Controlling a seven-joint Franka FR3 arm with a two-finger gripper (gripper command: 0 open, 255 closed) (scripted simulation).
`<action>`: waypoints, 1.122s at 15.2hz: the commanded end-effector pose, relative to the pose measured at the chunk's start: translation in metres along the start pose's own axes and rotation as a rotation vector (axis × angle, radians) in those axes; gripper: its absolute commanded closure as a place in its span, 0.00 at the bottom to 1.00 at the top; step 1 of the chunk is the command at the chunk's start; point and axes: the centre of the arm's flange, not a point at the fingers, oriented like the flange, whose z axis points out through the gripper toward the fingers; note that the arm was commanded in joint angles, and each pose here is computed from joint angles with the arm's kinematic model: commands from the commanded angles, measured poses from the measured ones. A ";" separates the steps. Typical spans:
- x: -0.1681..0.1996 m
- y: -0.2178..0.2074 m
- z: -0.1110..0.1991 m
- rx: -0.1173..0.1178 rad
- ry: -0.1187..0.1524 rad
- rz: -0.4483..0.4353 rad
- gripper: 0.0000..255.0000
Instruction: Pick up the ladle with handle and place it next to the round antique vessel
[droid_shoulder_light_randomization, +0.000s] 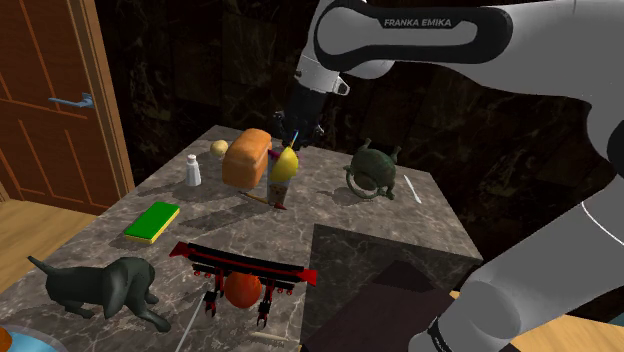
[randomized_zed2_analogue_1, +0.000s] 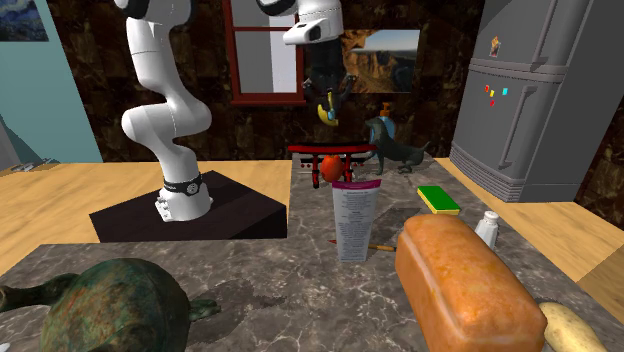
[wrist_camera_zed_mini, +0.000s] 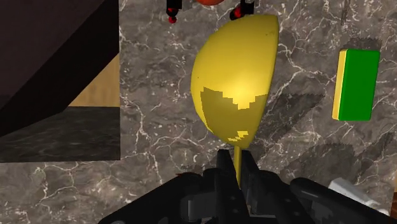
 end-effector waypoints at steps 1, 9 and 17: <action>0.011 0.024 -0.003 0.001 -0.001 -0.001 1.00; 0.052 0.119 -0.022 0.001 -0.001 -0.001 1.00; 0.093 0.215 -0.040 0.001 -0.001 -0.001 1.00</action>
